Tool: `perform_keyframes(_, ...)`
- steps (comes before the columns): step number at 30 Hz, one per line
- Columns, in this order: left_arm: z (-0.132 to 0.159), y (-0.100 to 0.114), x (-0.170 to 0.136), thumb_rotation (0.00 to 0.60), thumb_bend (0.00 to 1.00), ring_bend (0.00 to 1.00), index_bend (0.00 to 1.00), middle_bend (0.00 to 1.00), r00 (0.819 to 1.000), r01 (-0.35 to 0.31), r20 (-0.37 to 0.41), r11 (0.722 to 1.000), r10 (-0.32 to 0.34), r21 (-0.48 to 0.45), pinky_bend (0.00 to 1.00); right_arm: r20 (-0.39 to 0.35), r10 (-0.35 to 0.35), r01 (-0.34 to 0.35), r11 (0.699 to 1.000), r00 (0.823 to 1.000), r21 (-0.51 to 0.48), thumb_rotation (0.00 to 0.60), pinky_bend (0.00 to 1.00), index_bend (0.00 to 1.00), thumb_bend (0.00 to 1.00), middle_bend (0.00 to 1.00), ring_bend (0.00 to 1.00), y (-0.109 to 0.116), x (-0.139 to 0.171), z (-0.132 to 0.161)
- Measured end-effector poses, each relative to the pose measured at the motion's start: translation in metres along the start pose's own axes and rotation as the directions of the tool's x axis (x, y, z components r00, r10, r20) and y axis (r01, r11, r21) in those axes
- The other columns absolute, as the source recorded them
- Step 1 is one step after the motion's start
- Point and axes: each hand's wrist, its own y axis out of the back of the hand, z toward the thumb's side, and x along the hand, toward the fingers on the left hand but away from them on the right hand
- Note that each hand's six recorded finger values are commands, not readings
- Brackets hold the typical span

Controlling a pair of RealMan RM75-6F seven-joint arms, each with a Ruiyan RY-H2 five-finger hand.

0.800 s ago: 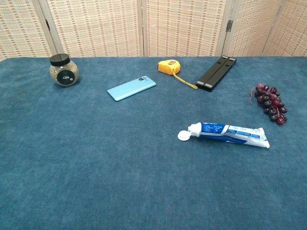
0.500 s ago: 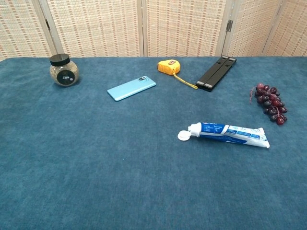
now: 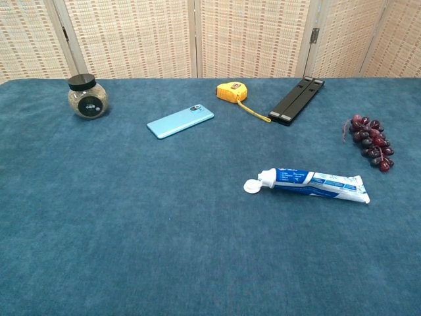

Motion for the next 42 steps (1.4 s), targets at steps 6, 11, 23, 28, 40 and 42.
perform_keyframes(6, -0.003, -0.002, 0.000, 0.600, 0.06, 0.06, 0.12, 0.10, 1.000, 0.003, -0.002, 1.000, -0.003, -0.009, 0.17, -0.041, 0.051, -0.050, 0.998, 0.998, 0.037, 0.600, 0.32, 0.17, 0.22, 0.28, 0.19, -0.019, -0.025, 0.019)
perform_keyframes(11, -0.006, -0.003, 0.000, 0.600, 0.06, 0.06, 0.12, 0.10, 1.000, 0.003, -0.005, 1.000, -0.003, -0.017, 0.17, -0.078, 0.091, -0.087, 0.995, 0.993, 0.049, 0.600, 0.32, 0.17, 0.22, 0.28, 0.19, -0.039, -0.055, 0.041)
perform_keyframes(23, -0.015, -0.003, -0.003, 0.600, 0.06, 0.06, 0.12, 0.10, 1.000, 0.001, -0.021, 1.000, -0.002, -0.022, 0.17, -0.139, 0.188, -0.185, 0.982, 0.972, 0.034, 0.600, 0.32, 0.19, 0.22, 0.31, 0.19, -0.083, -0.121, 0.091)
perform_keyframes(28, -0.019, -0.003, -0.004, 0.600, 0.06, 0.06, 0.12, 0.10, 1.000, 0.000, -0.028, 1.000, 0.000, -0.023, 0.17, -0.143, 0.227, -0.221, 0.973, 0.963, 0.058, 0.600, 0.32, 0.22, 0.22, 0.32, 0.19, -0.099, -0.138, 0.106)
perform_keyframes(40, -0.023, -0.005, -0.006, 0.600, 0.06, 0.06, 0.13, 0.09, 0.999, 0.007, -0.040, 1.000, -0.008, -0.025, 0.17, -0.141, 0.289, -0.281, 0.957, 0.947, 0.075, 0.600, 0.33, 0.31, 0.30, 0.37, 0.22, -0.134, -0.167, 0.130)
perform_keyframes(42, -0.024, -0.005, -0.006, 0.600, 0.06, 0.06, 0.13, 0.09, 0.999, 0.007, -0.043, 1.000, -0.009, -0.025, 0.17, -0.139, 0.293, -0.284, 0.955, 0.946, 0.081, 0.600, 0.34, 0.33, 0.31, 0.38, 0.22, -0.136, -0.169, 0.130)
